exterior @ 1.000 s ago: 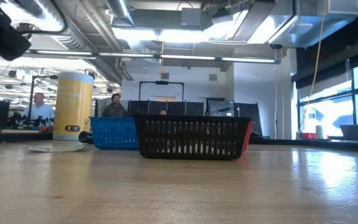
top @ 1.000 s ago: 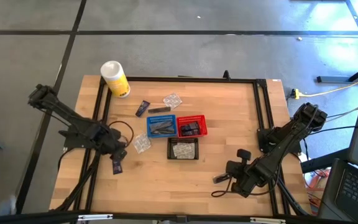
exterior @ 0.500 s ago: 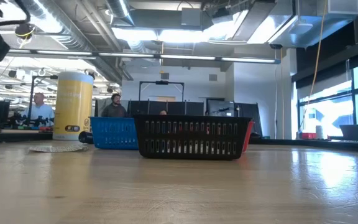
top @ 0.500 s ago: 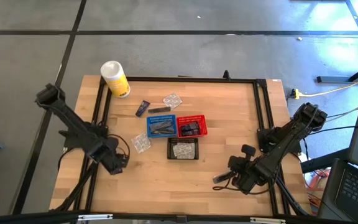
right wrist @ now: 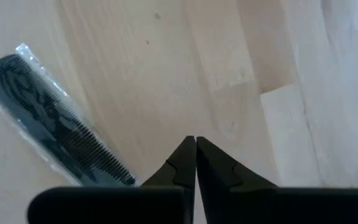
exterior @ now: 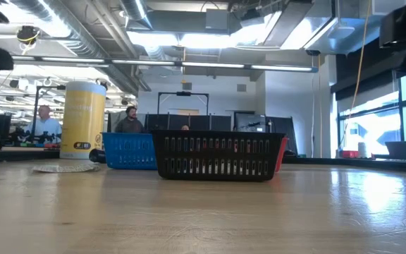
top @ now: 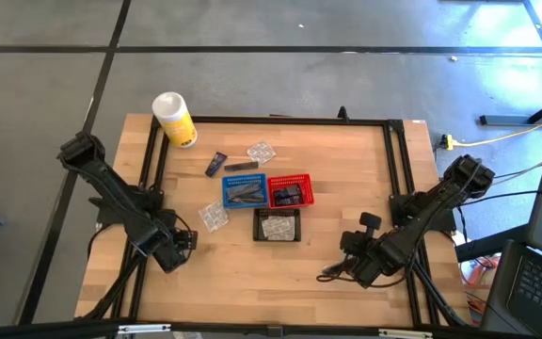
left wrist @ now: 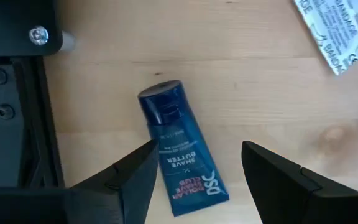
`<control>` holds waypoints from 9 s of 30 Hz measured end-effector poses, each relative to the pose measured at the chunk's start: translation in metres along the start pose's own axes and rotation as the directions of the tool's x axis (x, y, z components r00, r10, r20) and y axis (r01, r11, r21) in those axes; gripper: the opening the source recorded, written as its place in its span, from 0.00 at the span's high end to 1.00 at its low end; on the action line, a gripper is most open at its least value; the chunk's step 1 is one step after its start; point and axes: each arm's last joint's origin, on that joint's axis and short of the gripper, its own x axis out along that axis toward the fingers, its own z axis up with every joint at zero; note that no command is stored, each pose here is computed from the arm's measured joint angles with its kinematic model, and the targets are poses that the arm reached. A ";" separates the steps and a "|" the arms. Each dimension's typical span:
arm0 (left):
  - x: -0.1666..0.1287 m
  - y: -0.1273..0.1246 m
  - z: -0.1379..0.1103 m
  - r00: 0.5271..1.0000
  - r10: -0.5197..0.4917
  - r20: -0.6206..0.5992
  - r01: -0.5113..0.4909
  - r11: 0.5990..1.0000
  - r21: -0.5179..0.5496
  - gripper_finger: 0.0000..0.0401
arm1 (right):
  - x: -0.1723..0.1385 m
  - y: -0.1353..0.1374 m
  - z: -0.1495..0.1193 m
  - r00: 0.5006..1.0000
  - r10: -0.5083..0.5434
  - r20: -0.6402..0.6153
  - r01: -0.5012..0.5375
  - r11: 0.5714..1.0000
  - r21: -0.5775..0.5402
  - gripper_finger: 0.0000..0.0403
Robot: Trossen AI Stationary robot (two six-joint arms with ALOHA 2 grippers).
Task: Pick & Place Travel size toiletries
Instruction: Put the blue shaver cream into the red bin
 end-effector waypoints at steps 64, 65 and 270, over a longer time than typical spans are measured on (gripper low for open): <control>0.041 0.003 0.012 0.995 0.099 0.016 -0.098 0.992 -0.080 0.59 | 0.001 0.000 0.003 1.000 0.014 0.002 -0.014 1.000 0.021 0.94; 0.041 0.003 0.012 0.995 0.097 0.017 -0.096 0.992 -0.080 0.59 | 0.001 0.000 0.003 1.000 0.014 0.002 -0.014 1.000 0.020 0.94; -0.103 -0.190 0.055 -0.217 -0.696 -0.684 0.022 -0.704 0.709 0.37 | -0.004 0.040 0.144 0.280 0.630 0.725 -0.561 0.720 -0.409 0.99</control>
